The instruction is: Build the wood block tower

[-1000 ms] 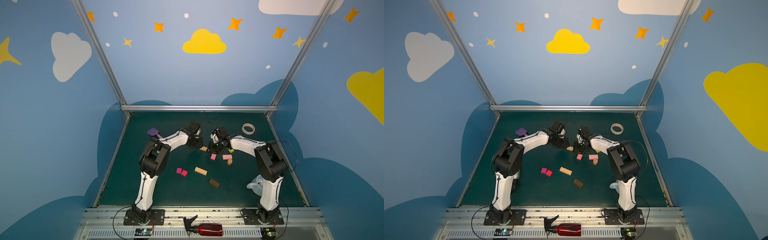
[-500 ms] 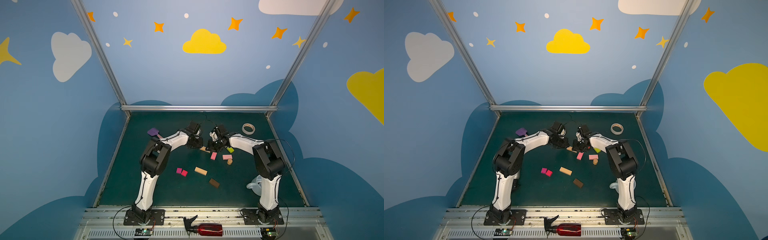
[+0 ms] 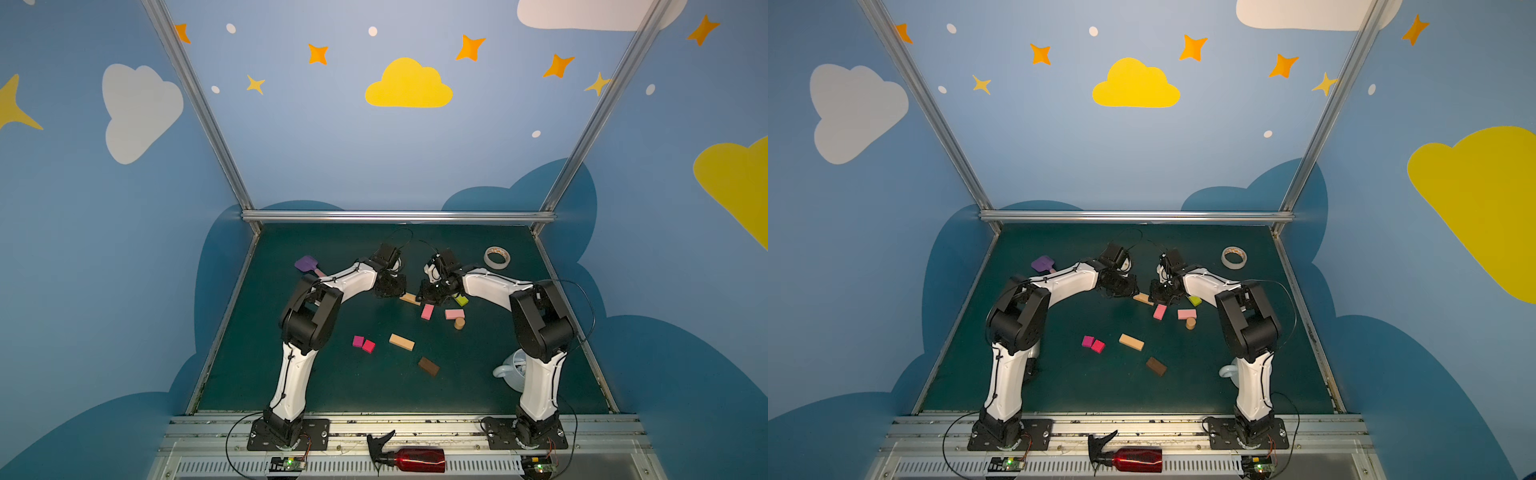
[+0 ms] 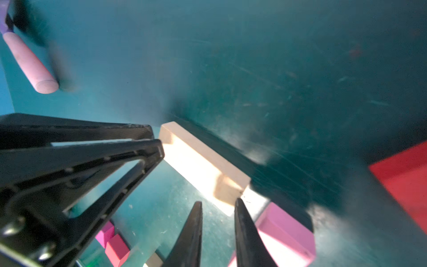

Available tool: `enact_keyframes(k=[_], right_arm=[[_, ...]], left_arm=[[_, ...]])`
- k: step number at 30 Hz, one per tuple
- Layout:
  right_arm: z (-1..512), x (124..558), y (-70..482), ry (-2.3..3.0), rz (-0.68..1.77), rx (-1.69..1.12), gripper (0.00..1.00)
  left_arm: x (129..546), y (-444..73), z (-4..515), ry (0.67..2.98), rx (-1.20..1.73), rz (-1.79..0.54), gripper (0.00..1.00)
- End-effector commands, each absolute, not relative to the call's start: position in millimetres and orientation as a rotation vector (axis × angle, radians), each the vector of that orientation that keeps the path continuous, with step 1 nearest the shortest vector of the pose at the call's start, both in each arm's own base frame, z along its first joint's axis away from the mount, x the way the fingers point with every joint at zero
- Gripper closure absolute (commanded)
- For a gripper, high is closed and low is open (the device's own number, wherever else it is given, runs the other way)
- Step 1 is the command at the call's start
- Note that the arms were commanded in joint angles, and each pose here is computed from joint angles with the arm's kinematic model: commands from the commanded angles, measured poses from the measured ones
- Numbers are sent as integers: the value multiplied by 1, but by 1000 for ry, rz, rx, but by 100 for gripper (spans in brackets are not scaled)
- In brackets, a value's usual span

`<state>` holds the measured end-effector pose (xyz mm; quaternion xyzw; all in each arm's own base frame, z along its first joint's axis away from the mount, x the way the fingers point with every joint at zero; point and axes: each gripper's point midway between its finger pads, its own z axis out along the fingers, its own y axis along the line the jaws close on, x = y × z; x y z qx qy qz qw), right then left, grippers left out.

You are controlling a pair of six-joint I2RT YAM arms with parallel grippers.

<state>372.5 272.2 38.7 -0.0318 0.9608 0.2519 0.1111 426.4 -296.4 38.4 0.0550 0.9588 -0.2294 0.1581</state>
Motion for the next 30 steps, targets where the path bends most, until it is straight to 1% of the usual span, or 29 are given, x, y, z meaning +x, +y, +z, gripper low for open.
enact_keyframes(k=[1, 10, 22, 30], right_arm=[[41, 367, 263, 2835, 711, -78, 74], [30, 370, 264, 2848, 728, -57, 74], [27, 382, 277, 2846, 793, -64, 81], [26, 387, 281, 2847, 797, -72, 81]], left_arm=[[425, -295, 27, 2768, 146, -652, 73], [423, -296, 24, 2782, 139, -666, 75], [416, -290, 21, 2810, 134, -634, 80], [414, -285, 23, 2820, 127, -600, 80]])
